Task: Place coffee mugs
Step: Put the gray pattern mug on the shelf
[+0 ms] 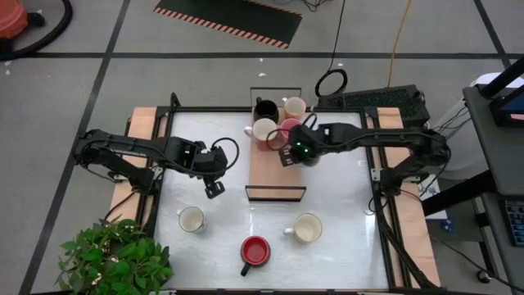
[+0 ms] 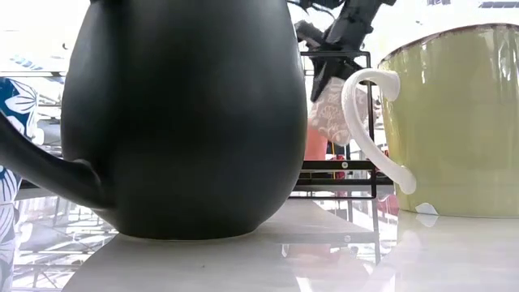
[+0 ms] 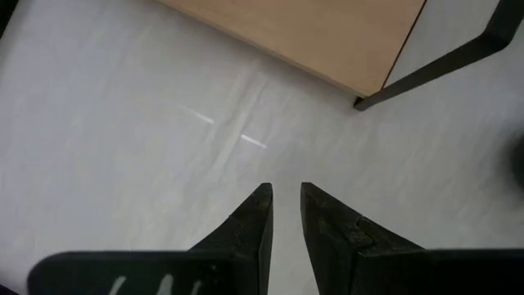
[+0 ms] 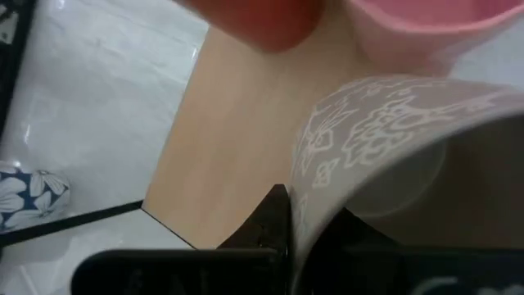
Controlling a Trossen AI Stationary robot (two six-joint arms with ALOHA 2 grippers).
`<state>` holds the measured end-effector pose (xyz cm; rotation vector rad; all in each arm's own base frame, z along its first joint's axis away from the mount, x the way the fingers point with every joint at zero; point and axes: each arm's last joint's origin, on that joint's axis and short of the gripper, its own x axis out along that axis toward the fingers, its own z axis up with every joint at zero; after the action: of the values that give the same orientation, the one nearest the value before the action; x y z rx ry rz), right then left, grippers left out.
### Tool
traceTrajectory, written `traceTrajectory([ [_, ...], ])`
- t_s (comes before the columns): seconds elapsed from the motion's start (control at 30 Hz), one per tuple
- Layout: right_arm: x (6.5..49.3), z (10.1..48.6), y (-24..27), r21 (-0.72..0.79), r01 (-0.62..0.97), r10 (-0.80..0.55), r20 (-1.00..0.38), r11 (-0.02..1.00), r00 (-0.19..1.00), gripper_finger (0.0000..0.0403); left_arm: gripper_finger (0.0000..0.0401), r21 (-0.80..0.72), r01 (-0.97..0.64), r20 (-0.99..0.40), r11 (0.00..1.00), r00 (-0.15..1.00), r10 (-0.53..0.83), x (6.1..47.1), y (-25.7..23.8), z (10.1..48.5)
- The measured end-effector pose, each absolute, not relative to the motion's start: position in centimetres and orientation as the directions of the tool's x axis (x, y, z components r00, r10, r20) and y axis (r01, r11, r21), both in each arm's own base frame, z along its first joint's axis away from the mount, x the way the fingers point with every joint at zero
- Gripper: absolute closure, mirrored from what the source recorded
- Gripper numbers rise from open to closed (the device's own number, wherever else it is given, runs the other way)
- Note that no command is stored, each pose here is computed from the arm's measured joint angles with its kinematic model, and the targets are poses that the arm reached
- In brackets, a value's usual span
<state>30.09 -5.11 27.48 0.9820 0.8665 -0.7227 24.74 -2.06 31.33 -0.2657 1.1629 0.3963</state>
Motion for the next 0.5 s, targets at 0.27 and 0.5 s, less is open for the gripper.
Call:
traceTrajectory([
  [0.27, 31.3, 25.9, -5.5, 0.378, 0.847, -0.132, -0.882, 0.374, 0.452, 0.0388, 0.0329, 0.011, -0.405, -0.93, 0.914, 0.333, 0.159, 24.6, -2.5, 31.3],
  [0.5, 32.8, 24.6, -6.1, 0.392, 0.833, -0.141, -0.869, 0.389, 0.475, 0.0389, 0.0329, 0.015, -0.397, -0.931, 0.918, 0.33, 0.158, 24.6, -2.6, 31.3],
])
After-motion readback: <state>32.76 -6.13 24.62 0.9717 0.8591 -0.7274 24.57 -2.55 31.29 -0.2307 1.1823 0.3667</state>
